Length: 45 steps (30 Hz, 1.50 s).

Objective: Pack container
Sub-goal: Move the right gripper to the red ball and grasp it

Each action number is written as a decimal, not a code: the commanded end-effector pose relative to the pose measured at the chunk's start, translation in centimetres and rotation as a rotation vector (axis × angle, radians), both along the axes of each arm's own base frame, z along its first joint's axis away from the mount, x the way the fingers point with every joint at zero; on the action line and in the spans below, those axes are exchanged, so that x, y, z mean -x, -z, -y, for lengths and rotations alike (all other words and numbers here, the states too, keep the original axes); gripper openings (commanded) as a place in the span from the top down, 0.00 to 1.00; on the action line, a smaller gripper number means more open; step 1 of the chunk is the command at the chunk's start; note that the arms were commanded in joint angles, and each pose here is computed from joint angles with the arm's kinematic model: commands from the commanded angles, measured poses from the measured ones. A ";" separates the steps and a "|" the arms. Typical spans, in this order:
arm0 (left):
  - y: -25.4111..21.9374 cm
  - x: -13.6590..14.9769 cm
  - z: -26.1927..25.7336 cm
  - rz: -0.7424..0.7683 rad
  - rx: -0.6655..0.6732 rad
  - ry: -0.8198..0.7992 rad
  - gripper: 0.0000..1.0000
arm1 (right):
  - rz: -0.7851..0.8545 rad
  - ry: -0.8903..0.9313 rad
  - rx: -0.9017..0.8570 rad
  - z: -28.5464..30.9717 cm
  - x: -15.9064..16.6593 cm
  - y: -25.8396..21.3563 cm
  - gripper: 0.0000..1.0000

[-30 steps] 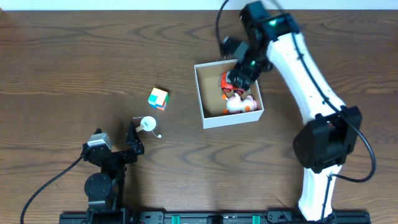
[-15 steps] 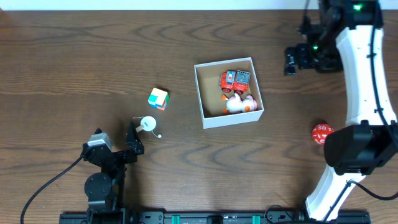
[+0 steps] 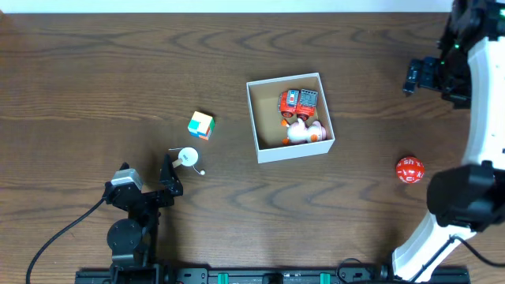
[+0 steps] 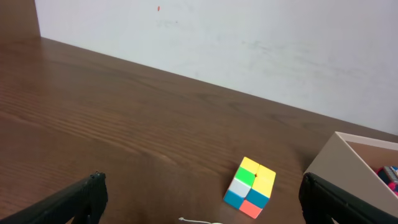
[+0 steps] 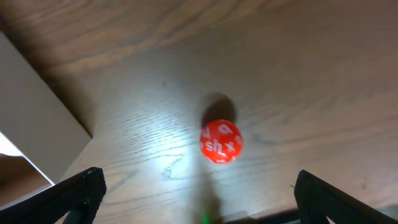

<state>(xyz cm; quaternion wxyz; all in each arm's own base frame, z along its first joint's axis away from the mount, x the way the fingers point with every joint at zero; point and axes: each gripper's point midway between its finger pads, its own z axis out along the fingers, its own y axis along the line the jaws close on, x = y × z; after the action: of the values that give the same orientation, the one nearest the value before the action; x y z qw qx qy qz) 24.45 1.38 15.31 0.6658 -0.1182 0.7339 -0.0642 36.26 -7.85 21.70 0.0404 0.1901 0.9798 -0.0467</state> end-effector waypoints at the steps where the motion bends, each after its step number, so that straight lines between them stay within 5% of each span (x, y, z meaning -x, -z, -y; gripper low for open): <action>1: 1.6 0.1 -0.2 -0.049 0.010 -0.011 0.02 | 0.047 0.065 0.081 1.3 1.5 -2.6 0.01; 17: 1.6 0.1 -0.2 -0.049 0.010 -0.011 0.02 | 0.160 0.212 0.170 2.3 9.4 -4.5 0.01; 30: 1.6 0.1 -0.2 -0.049 0.010 -0.011 0.02 | 0.098 0.186 0.053 1.4 9.6 9.2 0.01; 45: 1.6 0.1 -0.2 -0.049 0.010 -0.011 0.02 | 0.122 0.150 0.028 1.5 10.3 16.3 0.01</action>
<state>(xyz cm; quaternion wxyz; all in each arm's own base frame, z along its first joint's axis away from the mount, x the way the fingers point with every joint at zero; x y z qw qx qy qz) 24.45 1.38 15.31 0.6658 -0.1183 0.7339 -0.0643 26.65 -8.96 6.01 0.1042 0.2614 0.9582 -0.0513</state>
